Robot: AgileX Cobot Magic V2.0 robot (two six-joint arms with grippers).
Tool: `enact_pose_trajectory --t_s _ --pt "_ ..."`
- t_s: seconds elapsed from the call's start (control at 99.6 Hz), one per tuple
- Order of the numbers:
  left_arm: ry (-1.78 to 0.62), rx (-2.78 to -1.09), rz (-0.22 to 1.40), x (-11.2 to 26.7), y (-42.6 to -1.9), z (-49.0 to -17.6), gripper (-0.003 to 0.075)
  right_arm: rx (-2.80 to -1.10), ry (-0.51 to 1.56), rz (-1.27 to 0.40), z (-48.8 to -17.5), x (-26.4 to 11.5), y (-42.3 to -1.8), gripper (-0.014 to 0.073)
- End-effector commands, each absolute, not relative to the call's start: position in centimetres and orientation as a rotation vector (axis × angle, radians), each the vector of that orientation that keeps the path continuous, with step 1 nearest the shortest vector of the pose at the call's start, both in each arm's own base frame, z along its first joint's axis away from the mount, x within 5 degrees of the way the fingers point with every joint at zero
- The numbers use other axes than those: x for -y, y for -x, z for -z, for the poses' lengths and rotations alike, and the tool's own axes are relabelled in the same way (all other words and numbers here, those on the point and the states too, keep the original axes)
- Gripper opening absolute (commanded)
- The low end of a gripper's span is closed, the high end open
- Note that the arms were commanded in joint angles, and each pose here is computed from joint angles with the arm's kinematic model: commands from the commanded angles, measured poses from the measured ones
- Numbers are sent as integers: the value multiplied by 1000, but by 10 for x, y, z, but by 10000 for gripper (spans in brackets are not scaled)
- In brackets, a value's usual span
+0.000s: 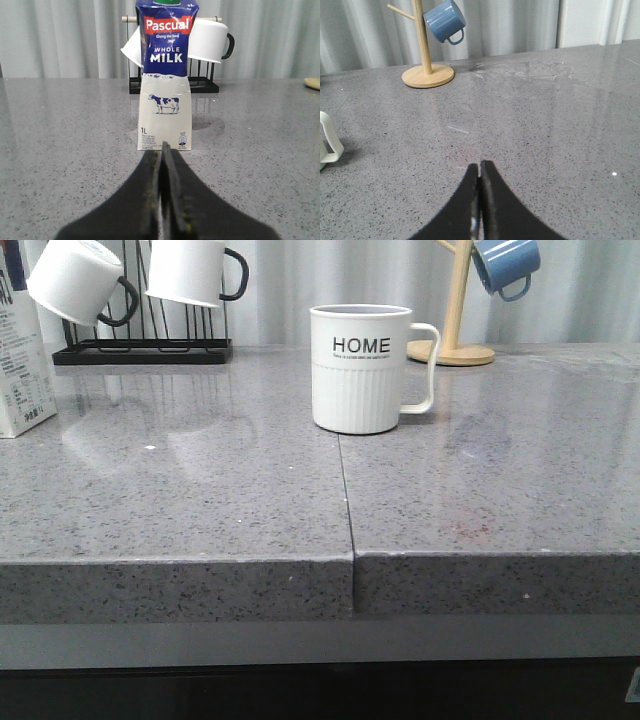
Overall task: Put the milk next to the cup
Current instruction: 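Reach the left gripper to the Pascual milk carton and grasp it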
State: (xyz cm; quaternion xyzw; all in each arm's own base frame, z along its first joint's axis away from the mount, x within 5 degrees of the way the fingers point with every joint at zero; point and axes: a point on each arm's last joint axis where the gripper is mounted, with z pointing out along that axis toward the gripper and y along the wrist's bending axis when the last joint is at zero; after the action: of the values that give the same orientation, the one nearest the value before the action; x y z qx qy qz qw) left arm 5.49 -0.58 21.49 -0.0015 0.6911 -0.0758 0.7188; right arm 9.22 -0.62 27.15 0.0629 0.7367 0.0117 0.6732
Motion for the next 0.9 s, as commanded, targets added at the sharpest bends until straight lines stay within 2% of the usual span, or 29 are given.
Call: enact_pose_trajectory --t_s 0.0,0.361,0.482,0.733,0.783,0.833,0.893 --pt "49 -1461 221 6 -55 -243 -21 -1565 -123 -27 -287 6 -92 -120" --pt "47 -1732 238 12 -90 -318 -21 -1565 -123 -27 -287 6 -92 -120" --pt "48 -1793 235 14 -107 -325 -21 -1565 -123 -27 -287 6 -92 -120" --pt "39 -1851 216 16 -127 -320 -18 -1565 -123 -27 -287 6 -92 -120" --pt "27 -1862 206 16 -129 -318 8 -1565 -123 -27 -287 6 -92 -120" --pt "23 -1871 202 16 -131 -317 76 -1565 -123 -27 -287 6 -92 -120" --pt "23 -1874 202 16 -132 -317 215 -1565 -123 -27 -287 6 -92 -120"
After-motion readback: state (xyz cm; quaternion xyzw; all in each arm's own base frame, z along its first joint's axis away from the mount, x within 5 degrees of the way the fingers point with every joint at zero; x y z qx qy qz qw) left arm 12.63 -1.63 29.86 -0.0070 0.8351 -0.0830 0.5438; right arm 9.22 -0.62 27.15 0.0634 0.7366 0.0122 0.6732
